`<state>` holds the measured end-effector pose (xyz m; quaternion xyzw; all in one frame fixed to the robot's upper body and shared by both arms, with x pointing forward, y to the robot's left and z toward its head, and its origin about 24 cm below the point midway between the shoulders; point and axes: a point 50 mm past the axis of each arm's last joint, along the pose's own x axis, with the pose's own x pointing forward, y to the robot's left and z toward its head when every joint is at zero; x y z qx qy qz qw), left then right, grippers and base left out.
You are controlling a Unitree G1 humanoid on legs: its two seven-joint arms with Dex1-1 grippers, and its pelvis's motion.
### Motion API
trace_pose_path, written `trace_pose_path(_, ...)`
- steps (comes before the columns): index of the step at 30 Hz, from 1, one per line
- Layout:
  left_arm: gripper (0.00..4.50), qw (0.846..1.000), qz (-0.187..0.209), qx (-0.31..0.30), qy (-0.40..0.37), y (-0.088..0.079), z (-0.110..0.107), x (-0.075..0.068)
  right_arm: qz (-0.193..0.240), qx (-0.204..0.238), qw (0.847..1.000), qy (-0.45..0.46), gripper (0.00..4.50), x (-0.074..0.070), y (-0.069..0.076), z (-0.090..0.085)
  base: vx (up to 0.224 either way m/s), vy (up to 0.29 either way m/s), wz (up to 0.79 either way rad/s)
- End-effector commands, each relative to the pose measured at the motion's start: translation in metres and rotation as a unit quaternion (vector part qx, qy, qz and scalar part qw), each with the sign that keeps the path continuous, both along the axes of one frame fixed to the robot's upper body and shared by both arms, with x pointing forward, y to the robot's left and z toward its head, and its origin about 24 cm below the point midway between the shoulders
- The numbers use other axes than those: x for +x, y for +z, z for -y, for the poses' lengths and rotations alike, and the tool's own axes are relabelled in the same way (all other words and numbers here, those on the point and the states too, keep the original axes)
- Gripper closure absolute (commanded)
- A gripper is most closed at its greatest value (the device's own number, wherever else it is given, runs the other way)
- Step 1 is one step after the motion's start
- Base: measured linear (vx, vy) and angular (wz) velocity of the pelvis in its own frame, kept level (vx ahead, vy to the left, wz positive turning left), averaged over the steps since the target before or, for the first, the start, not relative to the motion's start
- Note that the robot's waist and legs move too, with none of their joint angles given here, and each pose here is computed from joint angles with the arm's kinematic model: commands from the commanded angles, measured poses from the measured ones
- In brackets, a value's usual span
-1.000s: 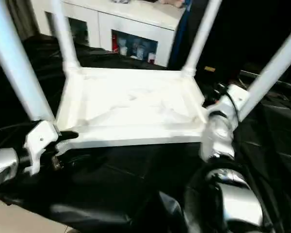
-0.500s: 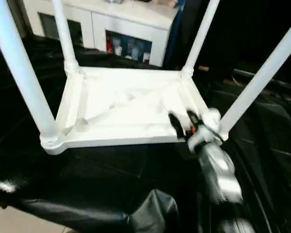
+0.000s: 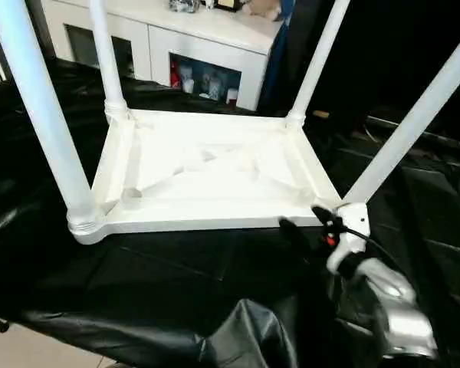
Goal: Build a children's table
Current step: Rotate table base
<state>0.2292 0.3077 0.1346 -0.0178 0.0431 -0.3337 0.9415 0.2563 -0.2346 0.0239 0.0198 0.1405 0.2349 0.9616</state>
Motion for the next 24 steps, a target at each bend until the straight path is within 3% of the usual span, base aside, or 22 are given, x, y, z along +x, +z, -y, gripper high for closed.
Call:
trace_pose_path(1, 0.0, 1.0, 0.004, -0.01, -0.021, -0.002, 0.013, 0.011, -0.03, -0.034, 0.999, -0.001, 0.03, 0.001, -0.006, 0.004, 0.0, 0.0, 0.0)
trace_pose_path(8, 0.0, 0.999, -0.003, 0.0, -0.035, -0.016, 0.034, 0.034, -0.052, -0.047, 0.998, 0.008, 0.03, 0.007, -0.011, -0.004, 0.0, 0.0, 0.0)
trace_pose_path(14, 0.0, 0.988, 0.011, -0.071, -0.139, -0.003, 0.077, 0.047, -0.065, -0.067, 0.996, 0.002, 0.03, 0.02, -0.018, -0.013, 0.0, 0.0, 0.0)
trace_pose_path(17, 0.0, 0.967, -0.003, -0.093, -0.237, 0.007, 0.103, 0.04, -0.074, -0.074, 0.994, -0.012, 0.03, 0.028, -0.023, -0.016, 0.0, 0.0, 0.0)
trace_pose_path(19, 0.0, 0.942, -0.023, -0.104, -0.317, 0.015, 0.121, 0.028, -0.079, -0.078, 0.993, -0.024, 0.03, 0.034, -0.026, -0.018, 0.0, 0.0, 0.0)
trace_pose_path(24, 0.0, 0.901, -0.054, -0.112, -0.416, 0.021, 0.148, 0.008, -0.085, -0.087, 0.992, -0.034, 0.03, 0.046, -0.032, -0.029, 0.0, 0.0, 0.0)
